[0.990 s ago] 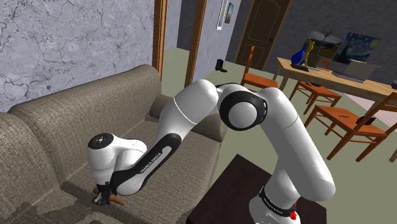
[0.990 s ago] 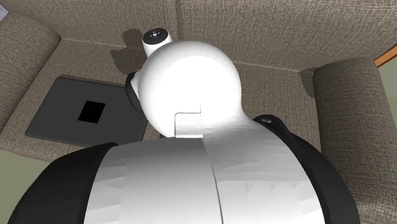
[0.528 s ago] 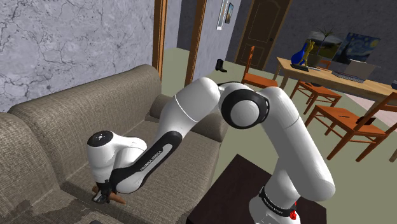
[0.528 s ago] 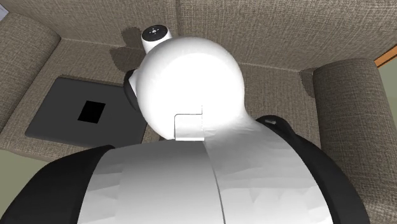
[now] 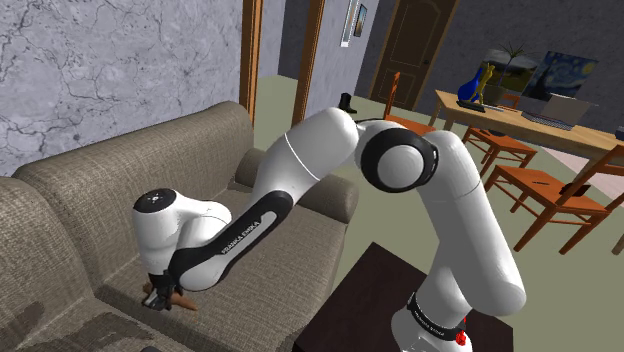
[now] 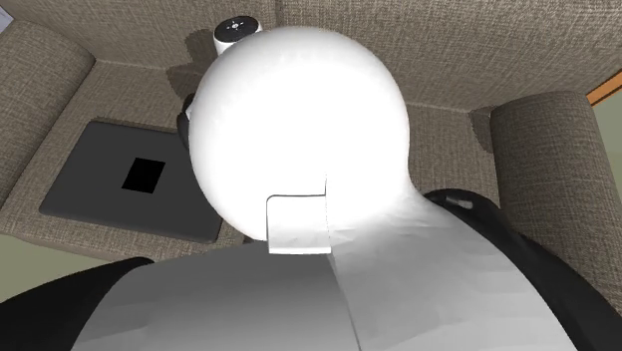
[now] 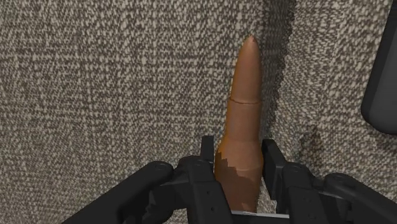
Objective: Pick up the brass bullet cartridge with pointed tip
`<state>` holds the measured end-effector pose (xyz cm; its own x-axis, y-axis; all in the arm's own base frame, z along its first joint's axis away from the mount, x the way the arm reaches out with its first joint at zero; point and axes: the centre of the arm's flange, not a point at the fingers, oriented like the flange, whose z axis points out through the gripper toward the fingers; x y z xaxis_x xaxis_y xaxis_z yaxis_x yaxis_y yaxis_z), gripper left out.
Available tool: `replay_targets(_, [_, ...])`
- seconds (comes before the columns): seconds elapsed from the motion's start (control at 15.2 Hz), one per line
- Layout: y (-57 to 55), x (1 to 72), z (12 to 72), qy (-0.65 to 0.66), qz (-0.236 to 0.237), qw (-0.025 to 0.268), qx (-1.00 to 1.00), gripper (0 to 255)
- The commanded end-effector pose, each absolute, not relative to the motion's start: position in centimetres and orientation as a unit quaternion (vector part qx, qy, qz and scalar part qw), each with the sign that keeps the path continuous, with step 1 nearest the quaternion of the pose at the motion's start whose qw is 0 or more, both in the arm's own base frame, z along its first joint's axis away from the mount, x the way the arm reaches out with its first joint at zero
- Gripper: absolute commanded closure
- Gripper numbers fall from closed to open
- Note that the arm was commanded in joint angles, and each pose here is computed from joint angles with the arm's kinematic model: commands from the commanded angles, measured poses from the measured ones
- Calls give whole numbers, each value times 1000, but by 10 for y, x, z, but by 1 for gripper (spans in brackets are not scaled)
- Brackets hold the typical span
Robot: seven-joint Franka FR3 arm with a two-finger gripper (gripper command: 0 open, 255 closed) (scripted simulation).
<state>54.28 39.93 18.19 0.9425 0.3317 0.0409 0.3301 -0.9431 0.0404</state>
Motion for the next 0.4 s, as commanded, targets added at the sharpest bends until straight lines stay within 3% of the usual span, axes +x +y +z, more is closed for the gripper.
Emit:
replay_targets(0.0, [399,542,193,168,23,17,985,255])
replay_targets(0.33, [399,542,210,168,23,17,985,255])
